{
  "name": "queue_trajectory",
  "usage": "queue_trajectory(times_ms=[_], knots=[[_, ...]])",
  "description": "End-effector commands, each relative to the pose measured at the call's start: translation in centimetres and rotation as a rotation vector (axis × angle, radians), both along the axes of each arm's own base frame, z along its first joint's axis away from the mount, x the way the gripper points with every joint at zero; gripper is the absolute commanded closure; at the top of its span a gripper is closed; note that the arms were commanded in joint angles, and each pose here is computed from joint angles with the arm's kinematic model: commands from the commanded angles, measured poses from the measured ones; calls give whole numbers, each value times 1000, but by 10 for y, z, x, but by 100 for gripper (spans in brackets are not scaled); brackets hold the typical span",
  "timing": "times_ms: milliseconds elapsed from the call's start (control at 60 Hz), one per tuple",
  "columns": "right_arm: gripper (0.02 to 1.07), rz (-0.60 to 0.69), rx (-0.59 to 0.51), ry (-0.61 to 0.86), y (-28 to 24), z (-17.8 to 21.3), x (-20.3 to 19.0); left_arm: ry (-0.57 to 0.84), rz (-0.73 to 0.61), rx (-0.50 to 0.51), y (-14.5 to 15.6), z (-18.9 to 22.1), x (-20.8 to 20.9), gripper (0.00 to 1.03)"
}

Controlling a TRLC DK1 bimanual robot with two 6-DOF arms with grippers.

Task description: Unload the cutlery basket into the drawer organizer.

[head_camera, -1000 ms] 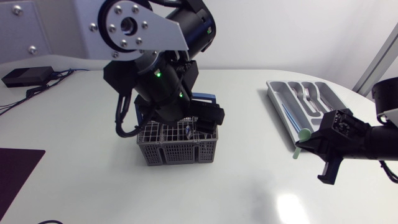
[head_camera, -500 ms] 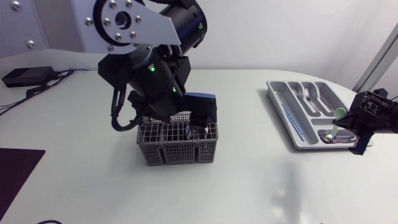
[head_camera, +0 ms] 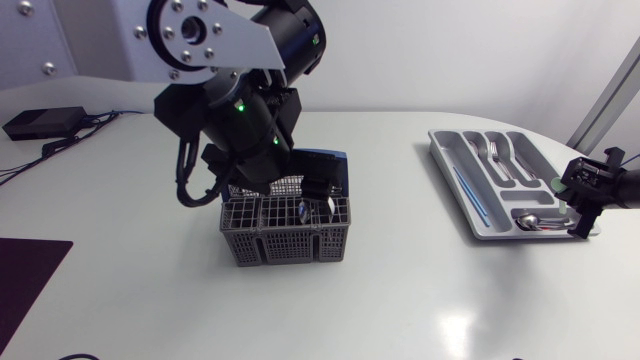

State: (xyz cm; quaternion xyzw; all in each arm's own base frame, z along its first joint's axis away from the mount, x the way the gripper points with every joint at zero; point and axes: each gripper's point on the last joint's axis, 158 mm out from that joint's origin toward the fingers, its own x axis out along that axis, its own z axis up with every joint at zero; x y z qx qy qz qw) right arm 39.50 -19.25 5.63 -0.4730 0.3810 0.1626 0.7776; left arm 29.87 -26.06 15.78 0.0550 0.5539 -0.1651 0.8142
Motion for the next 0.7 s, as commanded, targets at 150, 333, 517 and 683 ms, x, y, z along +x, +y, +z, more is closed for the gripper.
queue_trajectory(times_ms=[150,333,517,683], knots=[[101,-12,-96,34,-31,-26,5,12,23,19,6,-4,0,7],[89,-4,-102,64,-31,-38,-4,14,23,21,7,-5,-1,7],[83,-7,-107,81,-31,-43,-8,15,22,23,9,-3,-3,7],[73,-10,-110,95,-29,-47,-10,12,24,24,16,2,-5,7]])
